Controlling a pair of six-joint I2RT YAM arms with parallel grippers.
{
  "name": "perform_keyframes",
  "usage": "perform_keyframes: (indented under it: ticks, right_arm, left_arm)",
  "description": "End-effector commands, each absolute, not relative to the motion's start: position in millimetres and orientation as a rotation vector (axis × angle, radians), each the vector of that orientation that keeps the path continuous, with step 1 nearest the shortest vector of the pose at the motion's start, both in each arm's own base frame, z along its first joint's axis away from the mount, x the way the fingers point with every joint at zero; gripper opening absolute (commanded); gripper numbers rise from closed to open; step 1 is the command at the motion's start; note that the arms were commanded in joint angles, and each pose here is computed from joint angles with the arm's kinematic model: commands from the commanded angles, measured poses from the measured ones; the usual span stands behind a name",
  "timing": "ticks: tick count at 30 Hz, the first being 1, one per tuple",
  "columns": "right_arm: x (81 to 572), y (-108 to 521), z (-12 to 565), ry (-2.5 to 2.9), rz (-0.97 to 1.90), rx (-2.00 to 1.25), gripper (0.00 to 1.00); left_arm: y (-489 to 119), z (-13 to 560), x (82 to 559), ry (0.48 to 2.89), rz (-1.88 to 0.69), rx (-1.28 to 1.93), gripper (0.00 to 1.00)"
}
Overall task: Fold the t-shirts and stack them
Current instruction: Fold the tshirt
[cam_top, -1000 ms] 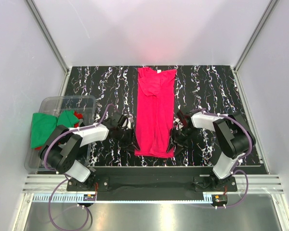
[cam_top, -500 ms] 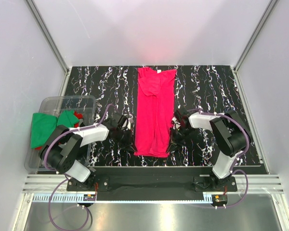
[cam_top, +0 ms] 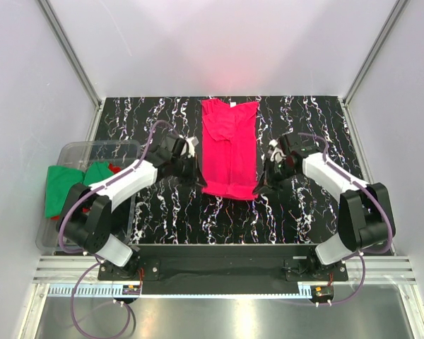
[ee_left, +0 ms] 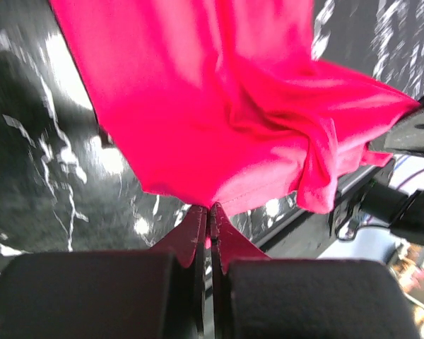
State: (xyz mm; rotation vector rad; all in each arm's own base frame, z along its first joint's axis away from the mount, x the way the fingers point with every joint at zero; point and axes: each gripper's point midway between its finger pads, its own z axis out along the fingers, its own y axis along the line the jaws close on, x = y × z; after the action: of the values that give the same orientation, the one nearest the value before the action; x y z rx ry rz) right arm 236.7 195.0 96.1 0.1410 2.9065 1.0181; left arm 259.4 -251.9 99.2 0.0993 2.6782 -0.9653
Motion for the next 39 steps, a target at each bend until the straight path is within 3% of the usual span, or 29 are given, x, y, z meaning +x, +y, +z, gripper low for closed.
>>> perform_keyframes:
  ticks: [1,11,23,24,26,27,28,29,31,33,36,39]
  right_arm:
    - [265.7,188.2,122.0,2.797,0.967,0.066,0.0]
    - [355.1,189.9,144.1,2.646,0.891,-0.048,0.0]
    - [461.9,182.0,98.8,2.623,0.792,-0.109,0.0]
    - [467.0,183.4,94.8,2.622,0.79,-0.121,0.01]
    - [483.3,181.4,80.4,2.62,0.751,-0.132,0.13]
    - [485.9,180.5,80.5,2.611,0.739,-0.138,0.13]
    - [492.7,179.6,79.9,2.595,0.721,-0.155,0.23]
    - [498.3,176.4,79.9,2.583,0.685,-0.154,0.33]
    - [502.8,169.9,95.2,2.544,0.636,-0.182,0.48]
    - [497.5,164.1,110.0,2.526,0.626,-0.19,0.54]
    - [475.0,148.8,146.0,2.498,0.662,-0.164,0.57]
    - [437.1,142.6,137.7,2.577,0.73,-0.111,0.57]
  left_arm:
    - [-254.2,128.2,292.4,2.559,-0.909,0.147,0.0]
    - [-260.3,150.9,363.7,2.466,-0.852,0.161,0.0]
    - [-251.0,111.1,459.2,2.451,-0.77,0.114,0.0]
    - [-251.4,108.6,465.7,2.446,-0.766,0.12,0.0]
    - [-245.6,107.4,488.9,2.417,-0.734,0.111,0.02]
    - [-243.9,105.6,493.4,2.412,-0.729,0.104,0.04]
    - [-242.6,105.6,497.6,2.403,-0.727,0.102,0.11]
    - [-241.6,106.4,502.6,2.388,-0.722,0.102,0.32]
    - [-239.6,114.4,505.7,2.367,-0.701,0.118,0.41]
    - [-237.4,132.8,497.0,2.344,-0.707,0.135,0.51]
    - [-236.7,145.2,467.3,2.371,-0.77,0.137,0.55]
    - [-242.3,142.5,425.4,2.429,-0.91,0.155,0.58]
